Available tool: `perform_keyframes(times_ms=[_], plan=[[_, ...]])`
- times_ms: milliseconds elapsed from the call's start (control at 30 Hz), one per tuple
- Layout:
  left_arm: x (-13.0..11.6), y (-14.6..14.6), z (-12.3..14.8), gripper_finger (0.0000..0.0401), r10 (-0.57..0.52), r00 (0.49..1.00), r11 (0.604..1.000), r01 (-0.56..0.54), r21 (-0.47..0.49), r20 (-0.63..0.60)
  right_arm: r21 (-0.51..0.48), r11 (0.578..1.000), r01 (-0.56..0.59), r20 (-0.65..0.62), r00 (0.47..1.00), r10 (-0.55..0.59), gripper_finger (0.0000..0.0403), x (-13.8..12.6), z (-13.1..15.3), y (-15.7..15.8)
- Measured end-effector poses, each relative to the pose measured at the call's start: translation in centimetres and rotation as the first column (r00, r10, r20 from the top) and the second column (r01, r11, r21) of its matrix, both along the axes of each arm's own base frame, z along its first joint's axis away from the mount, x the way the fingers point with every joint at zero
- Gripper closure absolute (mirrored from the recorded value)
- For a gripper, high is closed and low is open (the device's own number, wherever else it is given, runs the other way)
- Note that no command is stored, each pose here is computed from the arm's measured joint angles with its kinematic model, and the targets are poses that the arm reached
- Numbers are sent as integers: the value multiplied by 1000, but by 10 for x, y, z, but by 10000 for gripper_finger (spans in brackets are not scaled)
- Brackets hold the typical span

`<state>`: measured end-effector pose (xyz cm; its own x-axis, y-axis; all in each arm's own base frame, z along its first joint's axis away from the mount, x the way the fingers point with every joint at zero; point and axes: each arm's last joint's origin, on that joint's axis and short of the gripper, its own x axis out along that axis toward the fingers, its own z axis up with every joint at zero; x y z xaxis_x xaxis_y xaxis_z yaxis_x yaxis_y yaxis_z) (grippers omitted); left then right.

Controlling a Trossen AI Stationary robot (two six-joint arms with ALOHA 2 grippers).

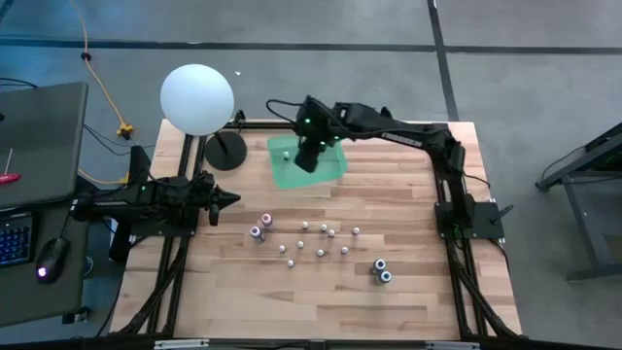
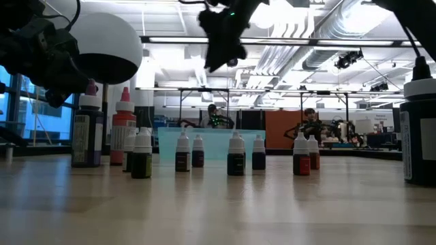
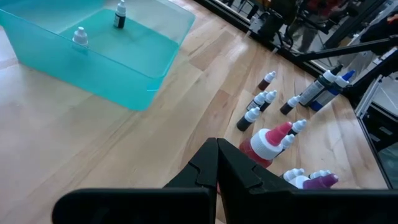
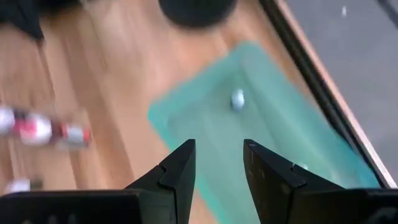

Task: Pick & Place food coloring
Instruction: Put the small orange dye bottle in the green bin

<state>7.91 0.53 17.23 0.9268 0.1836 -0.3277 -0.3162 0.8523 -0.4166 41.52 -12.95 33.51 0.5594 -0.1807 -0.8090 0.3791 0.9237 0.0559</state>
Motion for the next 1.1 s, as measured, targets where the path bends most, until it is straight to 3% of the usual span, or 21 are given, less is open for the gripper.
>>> perform_keyframes(times_ms=[200, 400, 567, 767, 1100], plan=[[0, 0, 0, 401, 0, 1000, 1000, 0, 0, 0, 131, 991, -33, -204, 977, 59, 276, -34, 9, 21], [0, 0, 0, 401, -1, 1000, 1000, 1, 0, -1, 167, 986, 4, -449, 890, 72, 276, -59, 7, 40], [0, 0, 0, 401, 0, 1000, 1000, 0, 0, 0, 195, 981, -3, -454, 886, 93, 276, -63, 3, 53], [0, 0, 0, 401, -14, 1000, 1000, 14, -6, 0, 229, 962, 151, -530, 848, -7, 276, -86, -27, 68], [0, 0, 0, 401, -13, 1000, 1000, 13, -6, 1, 292, 923, 252, -328, 932, -151, 276, -116, -82, 109]])
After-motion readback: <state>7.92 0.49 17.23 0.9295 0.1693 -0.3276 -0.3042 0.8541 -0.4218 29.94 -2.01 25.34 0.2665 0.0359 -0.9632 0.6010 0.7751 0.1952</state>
